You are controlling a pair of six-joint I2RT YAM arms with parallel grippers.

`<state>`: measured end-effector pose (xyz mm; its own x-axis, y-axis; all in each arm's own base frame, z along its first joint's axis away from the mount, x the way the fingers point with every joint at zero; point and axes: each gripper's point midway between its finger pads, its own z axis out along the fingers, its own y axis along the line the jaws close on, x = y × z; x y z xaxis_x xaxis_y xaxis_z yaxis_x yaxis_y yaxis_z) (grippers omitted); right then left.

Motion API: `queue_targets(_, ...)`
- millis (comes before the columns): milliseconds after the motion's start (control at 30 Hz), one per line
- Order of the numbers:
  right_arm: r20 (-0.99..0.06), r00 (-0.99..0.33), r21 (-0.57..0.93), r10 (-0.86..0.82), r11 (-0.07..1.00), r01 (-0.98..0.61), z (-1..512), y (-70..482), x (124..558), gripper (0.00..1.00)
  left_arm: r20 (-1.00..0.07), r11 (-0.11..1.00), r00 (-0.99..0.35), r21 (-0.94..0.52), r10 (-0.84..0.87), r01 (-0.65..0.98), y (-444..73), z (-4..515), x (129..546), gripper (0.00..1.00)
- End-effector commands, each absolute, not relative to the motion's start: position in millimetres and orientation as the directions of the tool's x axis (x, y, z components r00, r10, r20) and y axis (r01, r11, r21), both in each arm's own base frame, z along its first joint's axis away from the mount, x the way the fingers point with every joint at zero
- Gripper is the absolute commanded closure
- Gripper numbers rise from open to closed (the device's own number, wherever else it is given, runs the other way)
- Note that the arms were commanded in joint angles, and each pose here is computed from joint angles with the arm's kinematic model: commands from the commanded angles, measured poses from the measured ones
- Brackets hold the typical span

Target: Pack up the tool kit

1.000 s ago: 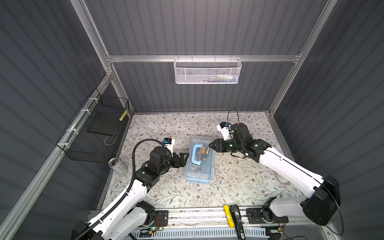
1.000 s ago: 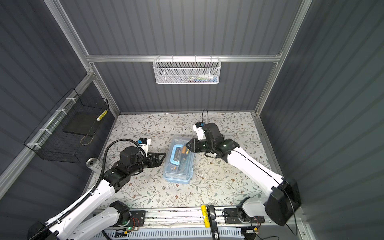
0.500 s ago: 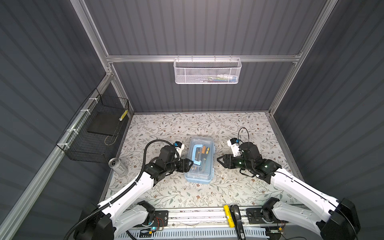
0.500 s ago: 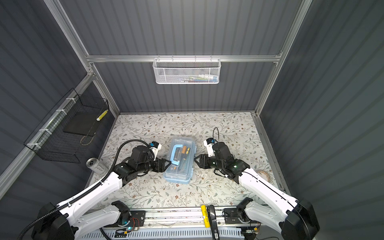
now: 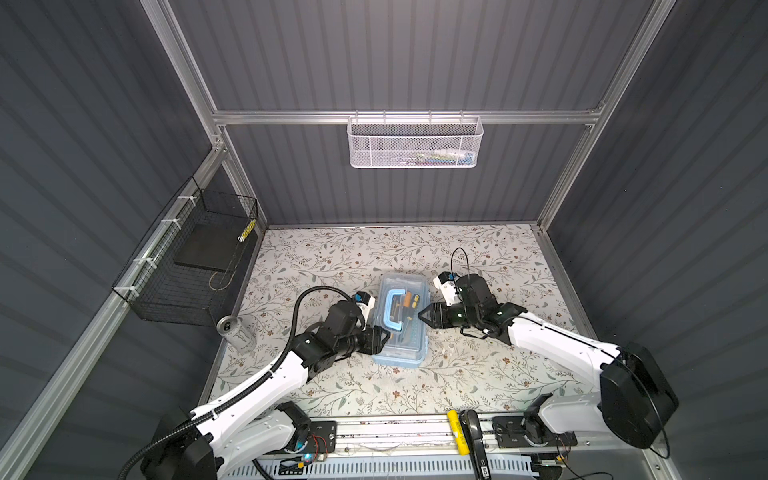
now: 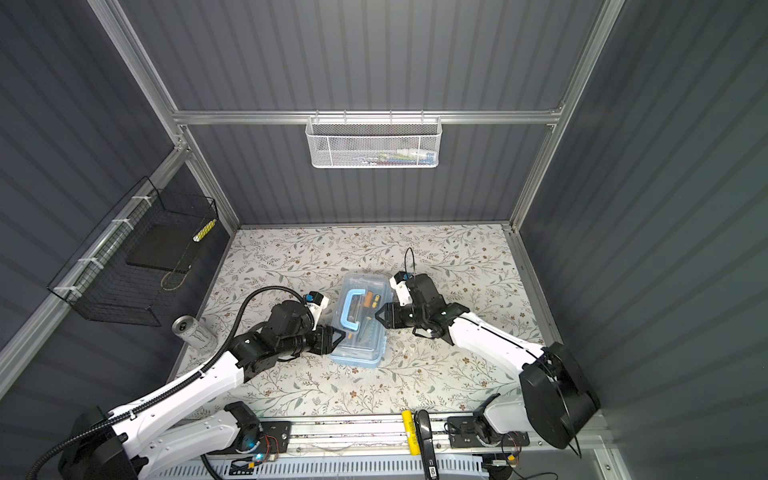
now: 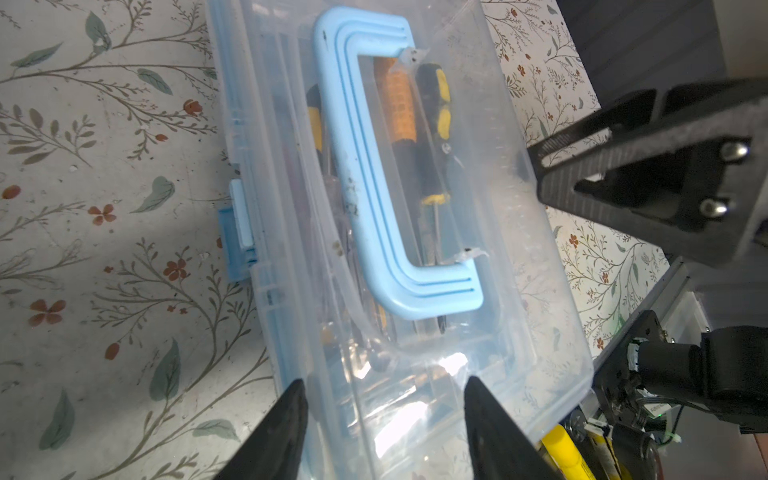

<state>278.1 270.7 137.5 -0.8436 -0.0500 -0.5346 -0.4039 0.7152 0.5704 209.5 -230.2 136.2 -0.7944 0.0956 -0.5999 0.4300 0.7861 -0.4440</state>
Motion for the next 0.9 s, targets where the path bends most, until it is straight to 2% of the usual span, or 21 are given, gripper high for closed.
queue_targets(0,-0.577,-0.812,0.571,-0.084,0.669,-0.475,158.9,279.9,288.2,0.44,-0.575,0.791,-0.81,-0.442,0.113,0.424,-240.8,131.5,196.2,0.41)
queue_targets(300,-0.538,-0.833,0.599,-0.131,0.635,-0.487,164.5,278.7,296.8,0.44,-0.625,0.726,-0.729,-0.36,0.279,0.586,-313.5,141.6,175.1,0.41)
queue_targets(400,-0.516,-0.848,0.606,-0.122,0.648,-0.462,166.5,269.8,297.7,0.44,-0.63,0.741,-0.719,-0.324,0.295,0.588,-318.4,140.4,179.4,0.37)
queue_targets(600,-0.529,-0.84,0.595,-0.122,0.652,-0.47,173.4,259.0,293.6,0.44,-0.699,0.86,-0.665,-0.142,0.263,0.49,-263.1,160.9,198.5,0.17)
queue_targets(667,-0.534,-0.837,0.594,-0.121,0.651,-0.473,175.2,257.2,293.8,0.44,-0.736,0.901,-0.628,-0.057,0.254,0.431,-231.5,169.9,204.0,0.01)
queue_targets(767,-0.541,-0.833,0.593,-0.116,0.649,-0.476,179.8,255.9,295.6,0.44,-0.768,0.943,-0.591,0.049,0.246,0.329,-187.7,175.0,208.8,0.01)
queue_targets(867,-0.561,-0.82,0.582,-0.118,0.647,-0.492,185.3,255.0,297.7,0.44,-0.786,0.957,-0.573,0.08,0.233,0.278,-167.5,165.9,208.6,0.01)
